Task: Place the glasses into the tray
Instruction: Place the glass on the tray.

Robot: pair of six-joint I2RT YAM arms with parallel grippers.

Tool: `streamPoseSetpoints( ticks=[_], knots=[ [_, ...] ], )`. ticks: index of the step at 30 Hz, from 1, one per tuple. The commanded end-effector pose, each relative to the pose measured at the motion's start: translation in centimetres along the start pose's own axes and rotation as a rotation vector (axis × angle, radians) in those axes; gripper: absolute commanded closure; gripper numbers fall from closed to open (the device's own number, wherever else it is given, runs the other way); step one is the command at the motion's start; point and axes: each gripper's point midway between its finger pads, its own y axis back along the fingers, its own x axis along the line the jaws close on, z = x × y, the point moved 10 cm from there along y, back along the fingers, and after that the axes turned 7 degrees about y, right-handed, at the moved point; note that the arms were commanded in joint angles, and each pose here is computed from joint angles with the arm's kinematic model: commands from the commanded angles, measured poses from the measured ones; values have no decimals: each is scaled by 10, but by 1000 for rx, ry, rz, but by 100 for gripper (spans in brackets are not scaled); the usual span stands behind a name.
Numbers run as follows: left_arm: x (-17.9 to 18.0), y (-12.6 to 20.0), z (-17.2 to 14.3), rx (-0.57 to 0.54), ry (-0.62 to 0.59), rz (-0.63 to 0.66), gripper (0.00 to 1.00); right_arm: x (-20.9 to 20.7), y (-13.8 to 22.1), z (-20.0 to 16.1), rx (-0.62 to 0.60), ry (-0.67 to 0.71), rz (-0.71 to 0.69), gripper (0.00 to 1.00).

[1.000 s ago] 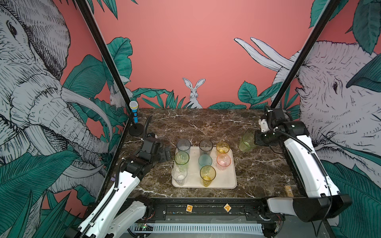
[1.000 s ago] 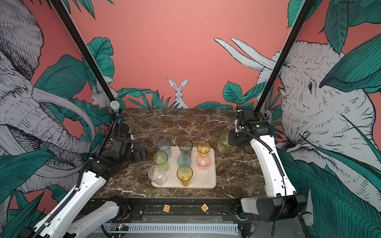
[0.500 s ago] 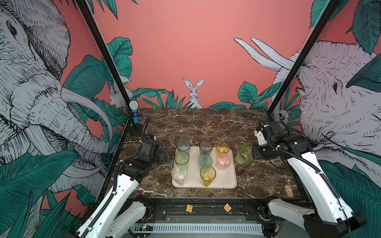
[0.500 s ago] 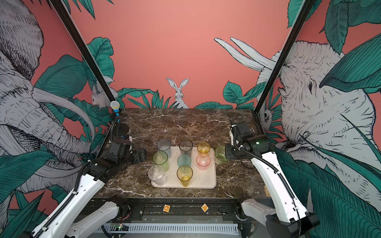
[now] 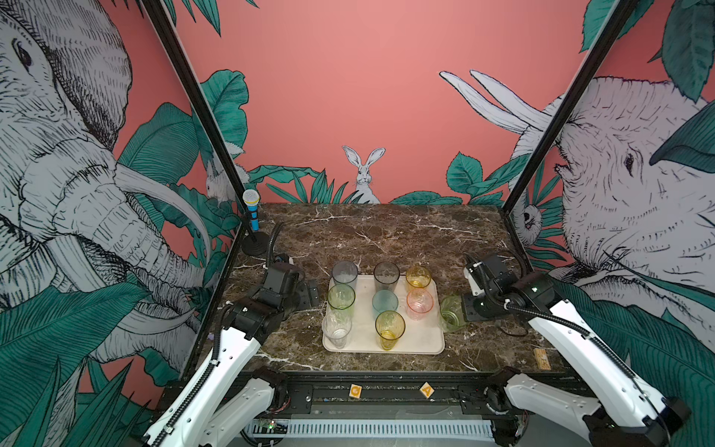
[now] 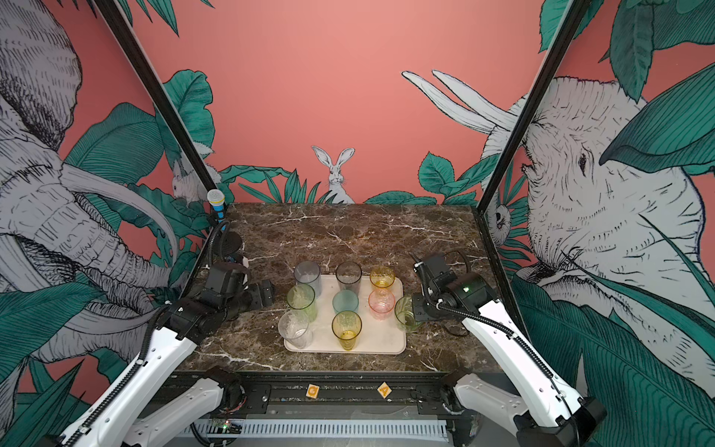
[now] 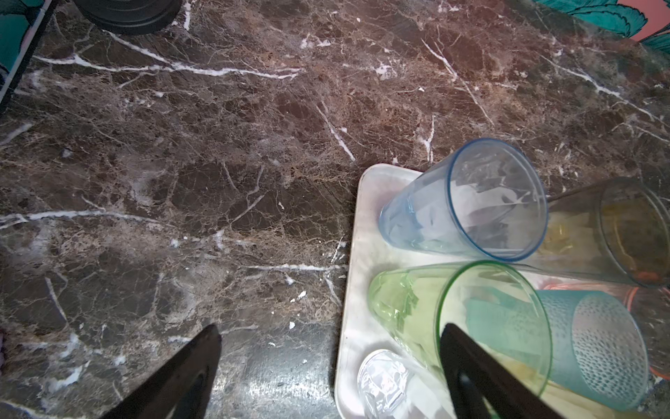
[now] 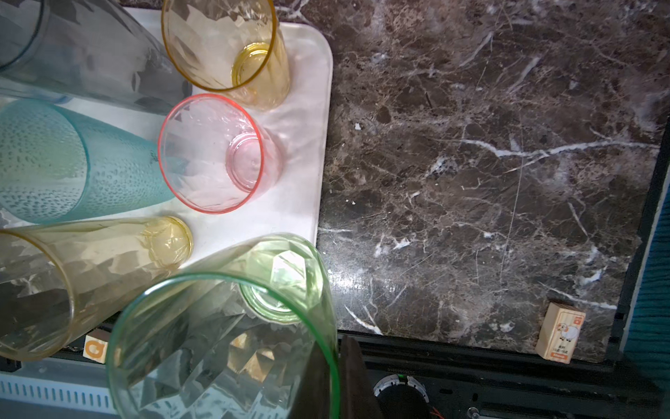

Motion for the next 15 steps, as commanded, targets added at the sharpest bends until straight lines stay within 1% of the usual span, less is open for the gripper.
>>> streamPoseSetpoints(
  ticks=[1, 15],
  knots=[
    [4, -1, -4, 8, 27, 12, 5, 5, -1, -2, -49, -29, -5, 100],
    [5, -3, -6, 17, 29, 12, 5, 45, -22, -12, -59, 78, -27, 100]
  ],
)
